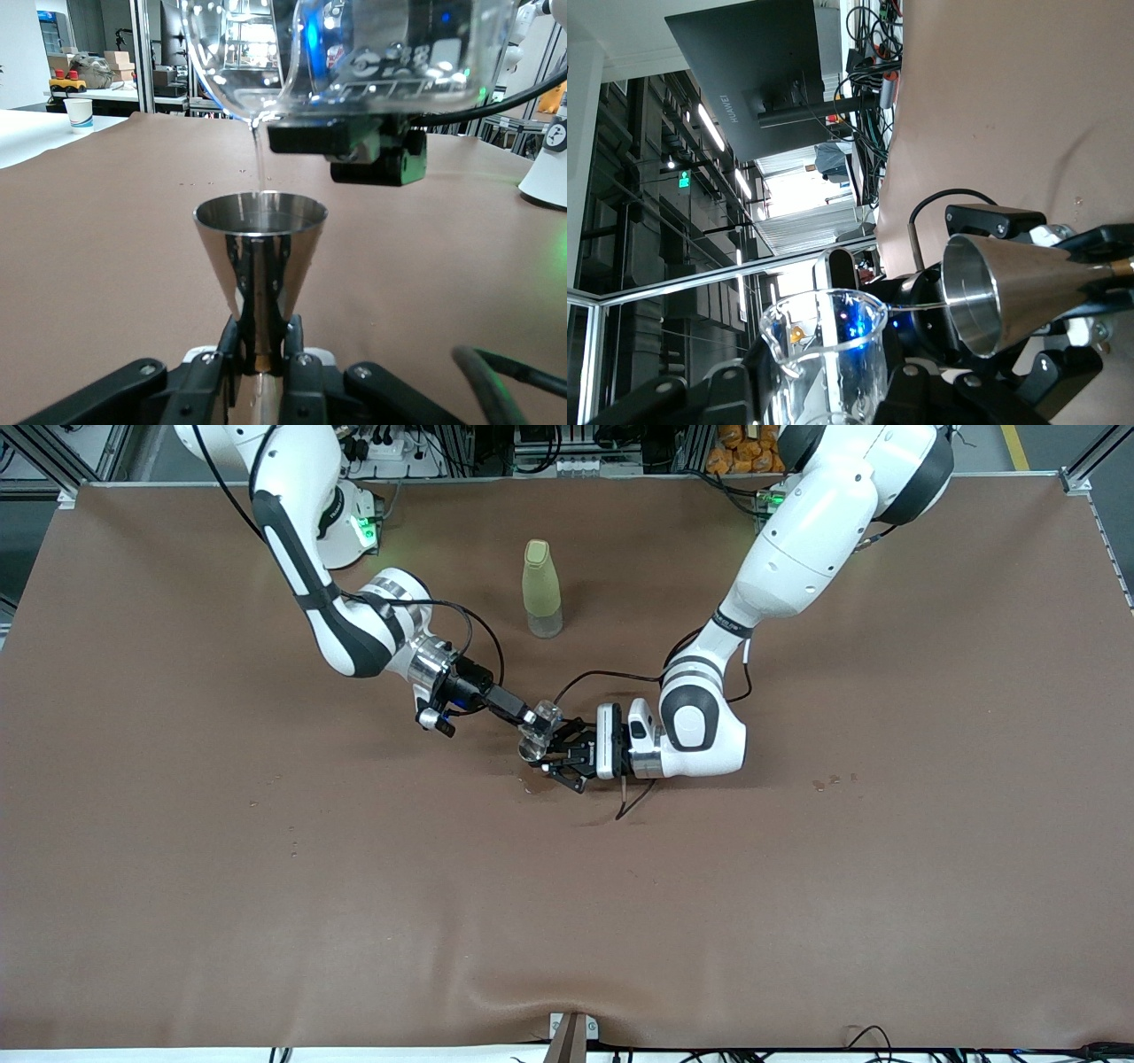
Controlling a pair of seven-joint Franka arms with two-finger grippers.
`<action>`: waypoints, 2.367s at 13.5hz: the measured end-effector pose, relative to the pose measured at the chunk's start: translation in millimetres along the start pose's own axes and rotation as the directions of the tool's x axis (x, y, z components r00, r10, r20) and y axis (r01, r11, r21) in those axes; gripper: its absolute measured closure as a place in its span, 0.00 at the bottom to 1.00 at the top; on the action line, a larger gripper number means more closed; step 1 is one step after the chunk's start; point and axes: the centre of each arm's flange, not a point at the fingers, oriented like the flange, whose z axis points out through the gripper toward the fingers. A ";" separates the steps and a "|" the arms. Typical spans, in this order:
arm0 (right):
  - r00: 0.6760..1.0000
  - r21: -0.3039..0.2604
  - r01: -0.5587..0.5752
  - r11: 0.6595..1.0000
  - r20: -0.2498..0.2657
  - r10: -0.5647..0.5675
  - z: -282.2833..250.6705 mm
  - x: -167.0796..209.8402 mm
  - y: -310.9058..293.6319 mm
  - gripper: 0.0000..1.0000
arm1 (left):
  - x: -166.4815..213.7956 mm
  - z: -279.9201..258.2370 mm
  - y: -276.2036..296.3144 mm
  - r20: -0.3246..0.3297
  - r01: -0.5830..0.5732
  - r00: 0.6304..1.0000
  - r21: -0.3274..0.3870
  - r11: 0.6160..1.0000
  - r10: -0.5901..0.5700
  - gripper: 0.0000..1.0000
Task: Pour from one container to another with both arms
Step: 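Tilt the glass cup upright and pull both grippers apart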
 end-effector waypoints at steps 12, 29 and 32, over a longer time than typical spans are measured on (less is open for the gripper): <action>0.999 0.002 -0.038 0.999 -0.004 0.038 -2.1 0.9 -3.9 0.50 | -0.3 -0.6 -0.5 0.001 0.000 1.000 0.001 1.000 0.000 0.79; 0.658 0.083 0.724 0.685 0.215 -0.721 -129.8 167.6 -30.4 0.50 | 4.1 -102.5 -50.3 -0.025 0.017 1.000 0.098 0.995 -0.015 0.79; 0.443 0.196 0.840 0.505 0.289 -0.849 -218.6 227.5 -17.0 0.50 | 10.3 -155.1 -49.3 0.005 0.001 1.000 0.097 0.995 -0.001 0.79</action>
